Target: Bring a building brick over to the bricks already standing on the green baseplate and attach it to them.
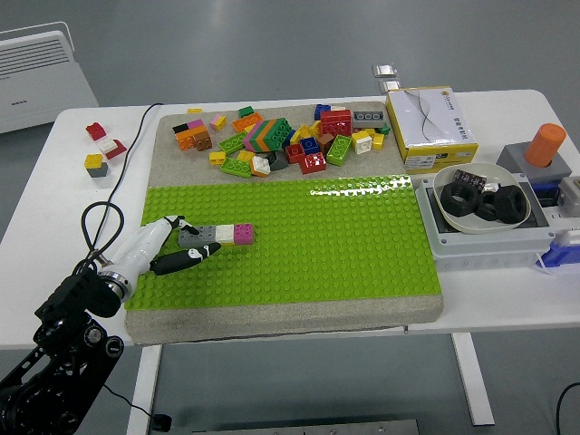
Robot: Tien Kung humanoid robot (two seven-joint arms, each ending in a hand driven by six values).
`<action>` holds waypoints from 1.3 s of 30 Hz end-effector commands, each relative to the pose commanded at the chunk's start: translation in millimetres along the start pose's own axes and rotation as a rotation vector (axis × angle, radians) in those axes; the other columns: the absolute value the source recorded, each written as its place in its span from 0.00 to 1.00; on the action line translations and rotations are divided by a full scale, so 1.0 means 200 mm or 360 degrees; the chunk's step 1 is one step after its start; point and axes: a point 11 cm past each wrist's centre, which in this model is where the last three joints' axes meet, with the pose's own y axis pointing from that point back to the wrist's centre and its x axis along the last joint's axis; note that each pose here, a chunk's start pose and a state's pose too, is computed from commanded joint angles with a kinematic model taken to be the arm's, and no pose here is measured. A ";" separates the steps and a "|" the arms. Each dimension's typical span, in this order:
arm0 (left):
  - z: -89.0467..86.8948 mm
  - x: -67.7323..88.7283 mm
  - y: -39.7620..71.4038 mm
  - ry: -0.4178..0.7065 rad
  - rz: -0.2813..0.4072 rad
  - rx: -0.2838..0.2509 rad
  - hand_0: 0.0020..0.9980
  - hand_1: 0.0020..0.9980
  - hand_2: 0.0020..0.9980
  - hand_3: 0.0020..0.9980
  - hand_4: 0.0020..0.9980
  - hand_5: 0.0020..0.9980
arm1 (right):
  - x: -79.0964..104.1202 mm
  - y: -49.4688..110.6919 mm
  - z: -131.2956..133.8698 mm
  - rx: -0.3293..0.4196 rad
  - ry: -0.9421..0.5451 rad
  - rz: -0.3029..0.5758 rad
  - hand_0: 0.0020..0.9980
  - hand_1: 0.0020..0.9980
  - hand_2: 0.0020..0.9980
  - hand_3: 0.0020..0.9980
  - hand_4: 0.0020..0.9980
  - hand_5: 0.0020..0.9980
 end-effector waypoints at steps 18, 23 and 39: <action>0.01 0.02 0.00 -0.0039 0.0031 -0.0026 0.99 0.95 0.93 0.66 0.89 0.80 | -0.01 0.00 0.00 -0.0004 -0.0001 -0.0006 0.68 0.66 0.76 0.82 0.90 1.00; 0.05 0.07 0.00 -0.0069 0.0087 -0.0059 0.98 0.95 0.93 0.65 0.89 0.79 | -0.01 0.00 0.00 -0.0004 -0.0004 -0.0005 0.68 0.66 0.76 0.82 0.90 1.00; 0.06 0.15 0.06 0.0080 0.0277 -0.0144 0.97 0.94 0.92 0.66 0.86 0.70 | -0.03 0.00 -0.02 0.0010 -0.0002 -0.0023 0.68 0.68 0.77 0.82 0.90 1.00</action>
